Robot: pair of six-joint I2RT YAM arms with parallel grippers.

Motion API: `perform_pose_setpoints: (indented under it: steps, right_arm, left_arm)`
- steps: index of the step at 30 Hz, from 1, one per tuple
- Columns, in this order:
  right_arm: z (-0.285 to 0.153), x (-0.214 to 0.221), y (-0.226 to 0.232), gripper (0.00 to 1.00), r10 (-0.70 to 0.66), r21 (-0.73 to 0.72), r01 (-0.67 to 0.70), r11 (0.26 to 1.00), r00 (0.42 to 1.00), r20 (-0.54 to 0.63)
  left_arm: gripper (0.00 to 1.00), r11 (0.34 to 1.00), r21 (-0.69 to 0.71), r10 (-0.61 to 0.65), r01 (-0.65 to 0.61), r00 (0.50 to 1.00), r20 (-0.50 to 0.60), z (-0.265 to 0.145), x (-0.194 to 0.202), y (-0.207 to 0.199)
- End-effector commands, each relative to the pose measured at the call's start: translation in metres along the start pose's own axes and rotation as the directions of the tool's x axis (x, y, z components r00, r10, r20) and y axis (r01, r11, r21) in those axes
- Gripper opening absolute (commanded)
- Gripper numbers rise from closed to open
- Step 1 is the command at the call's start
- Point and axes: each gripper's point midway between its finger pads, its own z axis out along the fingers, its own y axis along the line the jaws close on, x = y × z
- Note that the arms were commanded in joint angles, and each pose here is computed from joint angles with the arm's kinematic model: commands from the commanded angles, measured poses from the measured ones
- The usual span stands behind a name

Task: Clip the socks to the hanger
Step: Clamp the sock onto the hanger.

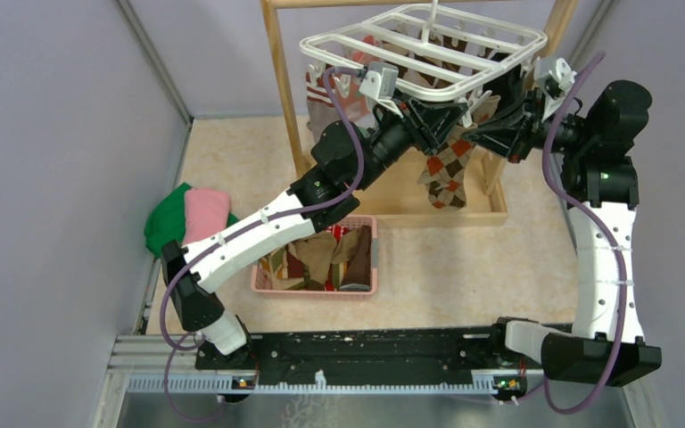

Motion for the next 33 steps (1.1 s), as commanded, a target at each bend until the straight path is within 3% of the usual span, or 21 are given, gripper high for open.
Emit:
perform_pose_setpoints:
  steps: [1,13,33]
  right_arm:
    - [0.003,-0.011,0.003,0.00,0.023,-0.022,-0.022,1.000,1.000,0.022]
    - [0.004,-0.005,-0.005,0.00,0.110,0.008,-0.110,0.994,0.994,0.014]
    - [0.003,-0.012,0.005,0.00,0.133,-0.029,-0.133,0.991,0.991,0.009]
  left_arm:
    - [0.00,0.999,0.034,0.001,-0.001,1.000,0.025,0.001,-0.009,-0.006]
    - [0.00,0.999,0.044,0.001,-0.002,1.000,0.029,0.000,-0.011,-0.009]
    - [0.00,0.999,0.042,0.008,-0.009,1.000,0.025,0.000,-0.009,-0.005]
